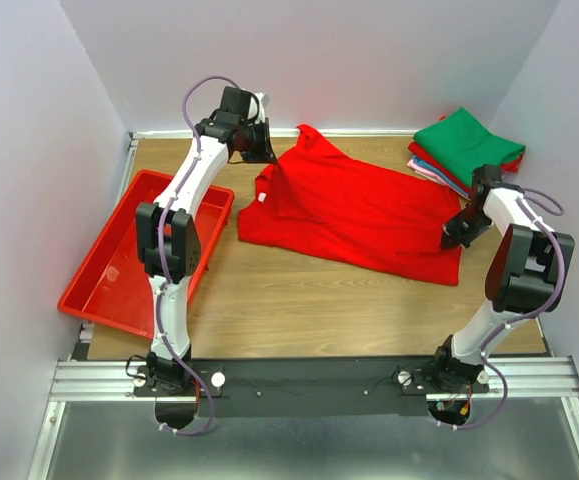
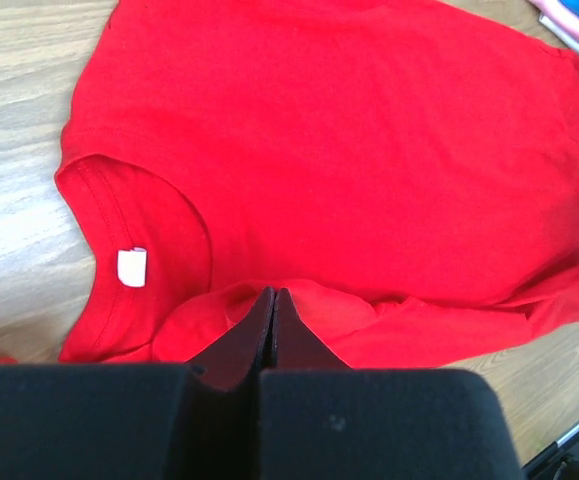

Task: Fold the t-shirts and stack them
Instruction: Fold the tshirt

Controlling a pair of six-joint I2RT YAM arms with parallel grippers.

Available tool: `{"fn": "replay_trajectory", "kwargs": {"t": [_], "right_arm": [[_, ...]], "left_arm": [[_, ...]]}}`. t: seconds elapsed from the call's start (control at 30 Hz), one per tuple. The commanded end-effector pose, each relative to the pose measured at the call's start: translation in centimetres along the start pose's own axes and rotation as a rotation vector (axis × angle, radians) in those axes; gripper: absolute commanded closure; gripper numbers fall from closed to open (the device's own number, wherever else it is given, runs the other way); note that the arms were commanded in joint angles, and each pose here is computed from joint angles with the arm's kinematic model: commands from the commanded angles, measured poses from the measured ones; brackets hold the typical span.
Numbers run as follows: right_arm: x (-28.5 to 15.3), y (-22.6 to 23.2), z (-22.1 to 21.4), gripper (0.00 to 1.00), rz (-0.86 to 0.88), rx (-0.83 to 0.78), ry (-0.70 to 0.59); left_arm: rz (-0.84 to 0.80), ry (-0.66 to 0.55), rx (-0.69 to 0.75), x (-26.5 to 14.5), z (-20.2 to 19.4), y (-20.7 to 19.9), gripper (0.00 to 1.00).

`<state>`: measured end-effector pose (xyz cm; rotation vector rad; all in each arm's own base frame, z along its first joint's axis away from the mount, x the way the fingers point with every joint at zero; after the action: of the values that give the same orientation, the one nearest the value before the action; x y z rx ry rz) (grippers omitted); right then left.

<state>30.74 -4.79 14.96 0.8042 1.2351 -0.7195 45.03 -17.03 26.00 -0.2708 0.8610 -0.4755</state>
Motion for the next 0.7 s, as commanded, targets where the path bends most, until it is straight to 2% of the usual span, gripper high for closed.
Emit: {"fn": "replay_trajectory", "kwargs": {"t": [0.0,0.4,0.67], "right_arm": [[0.1,-0.2,1.2,0.99,-0.04,0.04,-0.061],[0.7,-1.1,1.8,0.99,-0.079,0.072,-0.07],[1.4,-0.9,2.3,0.99,-0.098,0.069,-0.069]], "left_arm": [[-0.032,0.0,0.009,-0.3,0.7,0.6,1.0],[-0.024,-0.012,-0.013,-0.4,1.2,1.8,1.0],[-0.059,0.001,-0.019,1.1,1.1,2.1,1.0]]}}
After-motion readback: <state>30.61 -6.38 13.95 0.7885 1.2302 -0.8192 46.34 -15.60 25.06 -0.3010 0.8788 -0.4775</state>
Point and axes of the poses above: each gripper's point midway between its finger pads, its own x axis out along the fingers, its own y axis along the line the jaws close on, z = x × y, the point moved 10 cm from there along -x, back along the fingers, and after that the axes turned 3 degrees about x, right-handed, at the moved point
